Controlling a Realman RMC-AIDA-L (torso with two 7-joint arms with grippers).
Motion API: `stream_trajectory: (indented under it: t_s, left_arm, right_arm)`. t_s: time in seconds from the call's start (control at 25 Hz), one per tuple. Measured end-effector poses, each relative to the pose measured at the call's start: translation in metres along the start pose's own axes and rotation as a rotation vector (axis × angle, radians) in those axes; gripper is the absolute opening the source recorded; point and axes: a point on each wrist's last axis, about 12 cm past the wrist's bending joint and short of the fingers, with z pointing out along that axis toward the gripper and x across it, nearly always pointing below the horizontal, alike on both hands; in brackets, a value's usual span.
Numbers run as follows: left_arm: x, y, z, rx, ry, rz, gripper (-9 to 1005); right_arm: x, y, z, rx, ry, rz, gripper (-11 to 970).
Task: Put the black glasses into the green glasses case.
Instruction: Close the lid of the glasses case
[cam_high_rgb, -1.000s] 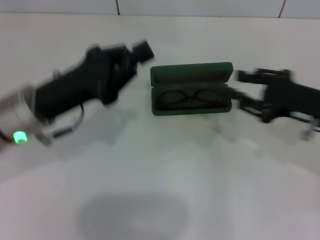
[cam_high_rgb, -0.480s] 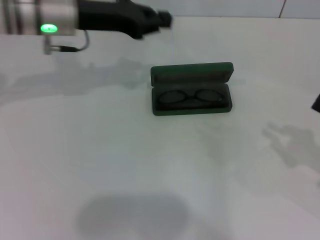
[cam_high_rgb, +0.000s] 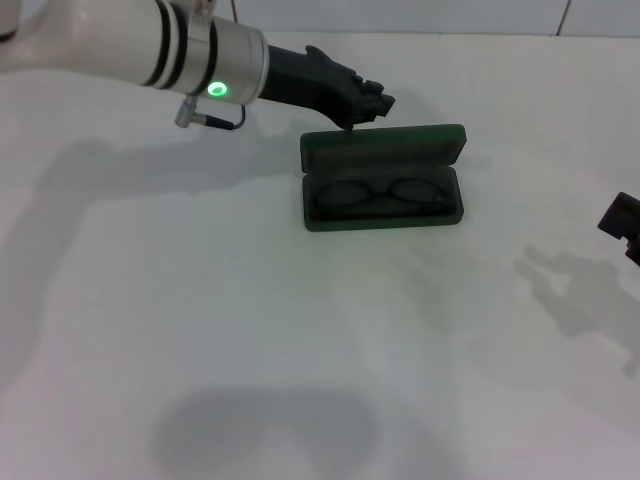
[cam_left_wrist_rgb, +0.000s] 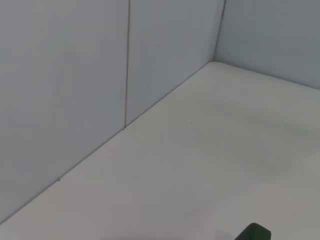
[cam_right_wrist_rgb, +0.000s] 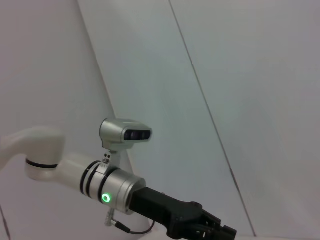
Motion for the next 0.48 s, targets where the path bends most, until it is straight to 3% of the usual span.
stream_trajectory:
  t_s: [0.48]
  left_arm:
    - [0.008,-0.011,0.016,-0.020,0.013,0.002,205]
  right_arm:
    - [0.004,-0.008,0.014,0.027,0.036,0.007,181]
